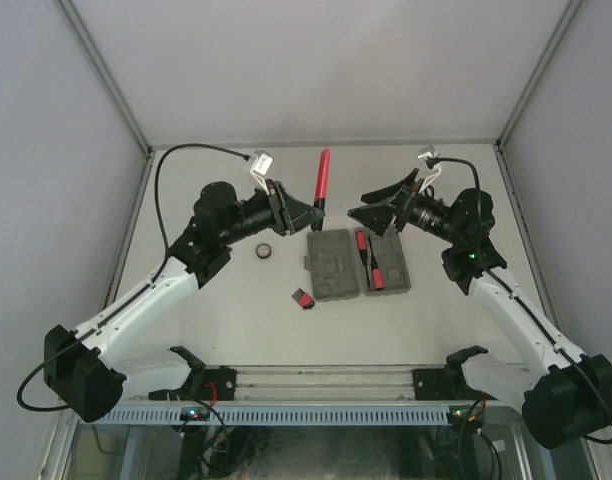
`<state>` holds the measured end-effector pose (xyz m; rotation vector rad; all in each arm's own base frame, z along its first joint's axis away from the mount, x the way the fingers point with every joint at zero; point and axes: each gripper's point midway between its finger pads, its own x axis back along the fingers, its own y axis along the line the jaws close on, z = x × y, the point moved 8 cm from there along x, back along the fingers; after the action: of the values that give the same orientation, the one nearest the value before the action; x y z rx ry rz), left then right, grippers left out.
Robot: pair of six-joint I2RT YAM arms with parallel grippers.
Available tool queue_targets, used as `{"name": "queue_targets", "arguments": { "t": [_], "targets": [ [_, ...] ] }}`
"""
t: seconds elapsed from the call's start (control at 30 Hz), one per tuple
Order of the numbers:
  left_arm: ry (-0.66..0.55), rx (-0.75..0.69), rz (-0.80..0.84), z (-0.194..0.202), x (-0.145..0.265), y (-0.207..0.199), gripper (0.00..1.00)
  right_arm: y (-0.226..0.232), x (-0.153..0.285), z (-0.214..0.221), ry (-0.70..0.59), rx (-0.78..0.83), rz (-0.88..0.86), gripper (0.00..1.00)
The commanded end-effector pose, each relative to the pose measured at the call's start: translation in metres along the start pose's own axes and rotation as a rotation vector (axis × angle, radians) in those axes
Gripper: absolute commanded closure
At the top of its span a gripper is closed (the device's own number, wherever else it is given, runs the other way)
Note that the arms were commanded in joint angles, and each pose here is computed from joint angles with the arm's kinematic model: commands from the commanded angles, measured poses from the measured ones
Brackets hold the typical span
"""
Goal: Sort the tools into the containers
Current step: Pick up the utility knife at the center of the board.
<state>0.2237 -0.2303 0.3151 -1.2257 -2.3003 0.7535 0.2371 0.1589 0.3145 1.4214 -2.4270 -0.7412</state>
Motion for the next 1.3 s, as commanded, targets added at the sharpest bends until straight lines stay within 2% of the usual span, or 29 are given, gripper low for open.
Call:
{"name": "queue_targets", "arguments": {
  "t": [0.0,0.27,0.47,1.07,1.27],
  "targets": [
    [-0.113,-0.036,0.274,-0.044,0.010,-0.057,1.00,0.042,0.000,-0.041,-0.145,0.080,-0.174,0.17],
    [-0.108,-0.056,0.413,-0.053,0.016,-0.079,1.00,0.068,-0.005,-0.064,-0.199,0.040,-0.288,0.22],
    [-0.090,-0.048,0.482,-0.049,0.016,-0.083,1.00,0.071,-0.013,-0.063,-0.183,0.024,-0.314,0.30],
    [-0.032,-0.034,0.560,-0.039,0.012,-0.089,1.00,0.080,-0.018,-0.059,-0.169,0.029,-0.346,0.37],
    [-0.009,-0.033,0.571,-0.036,0.009,-0.089,1.00,0.082,-0.018,-0.061,-0.176,0.033,-0.358,0.43]
  ]
}}
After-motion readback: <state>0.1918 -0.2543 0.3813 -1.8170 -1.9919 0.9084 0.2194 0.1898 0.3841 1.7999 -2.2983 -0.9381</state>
